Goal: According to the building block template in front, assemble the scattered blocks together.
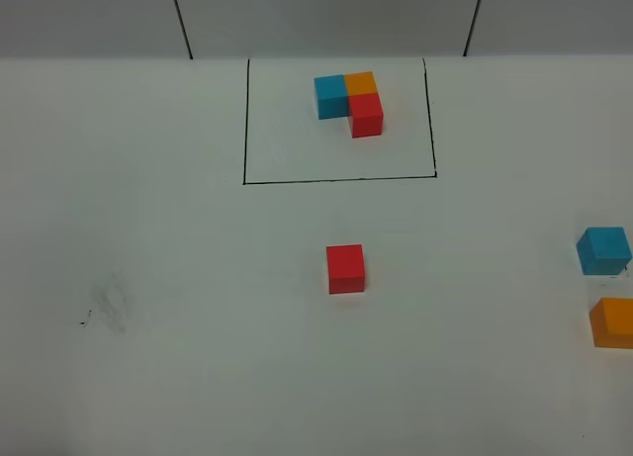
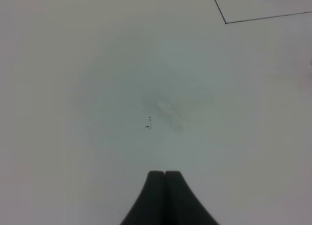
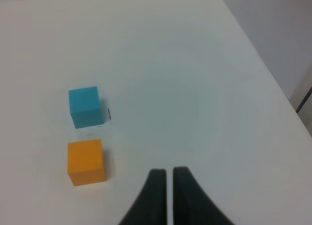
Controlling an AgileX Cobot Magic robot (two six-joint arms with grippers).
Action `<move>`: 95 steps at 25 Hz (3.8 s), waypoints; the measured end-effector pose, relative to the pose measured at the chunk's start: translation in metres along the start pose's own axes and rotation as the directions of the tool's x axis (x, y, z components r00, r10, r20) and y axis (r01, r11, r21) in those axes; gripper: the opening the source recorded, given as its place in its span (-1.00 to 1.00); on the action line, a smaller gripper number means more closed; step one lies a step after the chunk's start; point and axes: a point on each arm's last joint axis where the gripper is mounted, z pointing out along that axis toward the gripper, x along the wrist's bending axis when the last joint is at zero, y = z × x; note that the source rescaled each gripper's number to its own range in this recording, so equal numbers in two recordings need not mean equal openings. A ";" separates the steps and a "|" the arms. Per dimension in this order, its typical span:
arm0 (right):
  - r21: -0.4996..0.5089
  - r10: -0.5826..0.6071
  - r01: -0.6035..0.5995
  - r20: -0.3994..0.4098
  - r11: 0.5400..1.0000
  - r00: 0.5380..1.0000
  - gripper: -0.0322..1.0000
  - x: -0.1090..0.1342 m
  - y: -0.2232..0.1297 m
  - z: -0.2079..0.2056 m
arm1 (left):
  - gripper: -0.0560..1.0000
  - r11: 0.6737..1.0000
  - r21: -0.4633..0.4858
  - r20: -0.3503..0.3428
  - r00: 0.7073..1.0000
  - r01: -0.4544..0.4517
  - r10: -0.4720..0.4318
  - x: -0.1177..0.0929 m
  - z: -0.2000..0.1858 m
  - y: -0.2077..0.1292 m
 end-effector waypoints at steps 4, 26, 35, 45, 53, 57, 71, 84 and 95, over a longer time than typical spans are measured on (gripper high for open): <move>0.000 0.000 0.000 0.000 1.000 1.000 -0.94 0.000 0.000 0.000 | -0.89 1.000 0.000 0.000 1.000 0.000 0.000 0.000 0.000 0.000; 0.000 0.000 0.000 0.000 1.000 1.000 -0.94 0.000 0.000 0.000 | -0.89 1.000 0.000 0.000 1.000 -0.002 0.002 0.000 0.000 0.000; 0.000 -0.003 0.003 -0.001 1.000 1.000 -0.80 0.000 0.000 0.000 | -0.89 1.000 0.000 0.000 1.000 -0.002 0.002 0.000 0.000 0.000; 0.005 0.001 -0.001 -0.022 1.000 1.000 -0.37 0.002 0.000 0.000 | -0.89 1.000 0.000 0.000 1.000 -0.002 0.002 0.000 0.000 0.000; 0.009 0.011 -0.010 -0.041 1.000 0.999 -0.34 0.004 -0.001 0.000 | -0.89 1.000 0.000 0.000 1.000 -0.002 0.002 0.000 0.000 0.000; 0.012 0.016 -0.015 -0.064 1.000 0.998 -0.11 0.006 -0.001 0.000 | -0.89 1.000 0.000 0.000 1.000 -0.002 0.002 0.000 0.000 0.000; 0.017 0.026 -0.025 -0.083 1.000 0.996 1.00 0.008 -0.001 0.000 | -0.89 1.000 0.000 0.000 1.000 -0.002 0.002 0.000 0.000 0.000; 0.017 0.026 -0.025 -0.083 1.000 0.996 0.10 0.008 -0.001 0.000 | -0.89 1.000 0.000 0.000 1.000 -0.002 0.002 0.000 0.000 0.000; 0.006 -0.098 0.098 -0.074 0.995 0.992 0.97 0.007 -0.001 0.000 | -0.89 1.000 0.000 0.000 1.000 -0.002 0.002 0.000 0.000 0.000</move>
